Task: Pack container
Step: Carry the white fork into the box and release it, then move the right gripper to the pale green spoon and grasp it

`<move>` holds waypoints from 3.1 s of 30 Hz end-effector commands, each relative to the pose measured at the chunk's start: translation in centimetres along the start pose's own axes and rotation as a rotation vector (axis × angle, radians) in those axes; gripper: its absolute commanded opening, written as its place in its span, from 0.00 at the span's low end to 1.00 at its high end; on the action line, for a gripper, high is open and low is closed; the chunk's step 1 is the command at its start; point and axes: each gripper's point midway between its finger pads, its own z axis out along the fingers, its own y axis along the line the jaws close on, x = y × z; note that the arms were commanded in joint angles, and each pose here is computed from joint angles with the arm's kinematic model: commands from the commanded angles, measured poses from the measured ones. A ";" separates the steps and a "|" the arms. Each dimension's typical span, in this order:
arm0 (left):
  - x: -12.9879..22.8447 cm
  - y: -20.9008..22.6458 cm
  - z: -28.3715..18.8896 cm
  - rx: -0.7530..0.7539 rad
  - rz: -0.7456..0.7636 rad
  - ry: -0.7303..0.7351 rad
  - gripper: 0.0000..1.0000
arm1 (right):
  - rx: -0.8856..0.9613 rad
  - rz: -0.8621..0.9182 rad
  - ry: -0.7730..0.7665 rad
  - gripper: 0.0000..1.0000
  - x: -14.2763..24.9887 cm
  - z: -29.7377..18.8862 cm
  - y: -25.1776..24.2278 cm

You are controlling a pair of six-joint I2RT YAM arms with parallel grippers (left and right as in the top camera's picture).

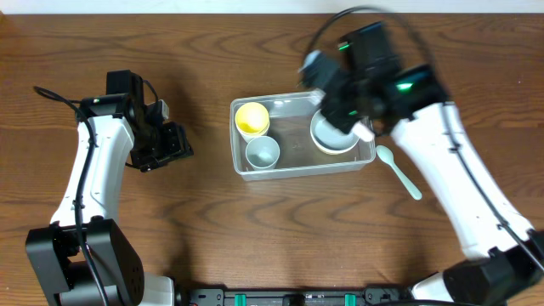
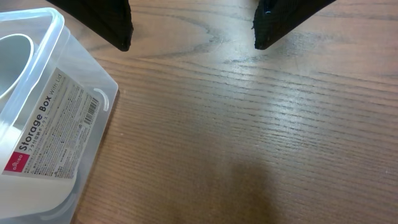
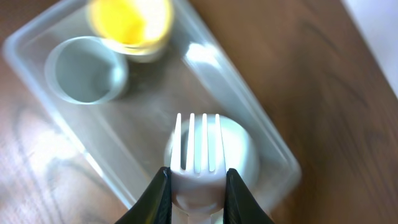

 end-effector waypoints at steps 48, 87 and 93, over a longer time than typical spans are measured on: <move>-0.1 -0.2 -0.3 0.012 0.013 -0.002 0.63 | 0.375 0.662 -0.137 0.57 5.6 -10.8 -9.4; -0.1 -0.2 -0.3 0.012 0.013 -0.004 0.63 | -0.171 0.517 0.504 0.66 25.1 10.7 -4.2; -0.1 -0.2 -0.3 0.012 0.013 -0.004 0.63 | -0.144 0.535 0.496 0.69 25.0 11.0 -4.8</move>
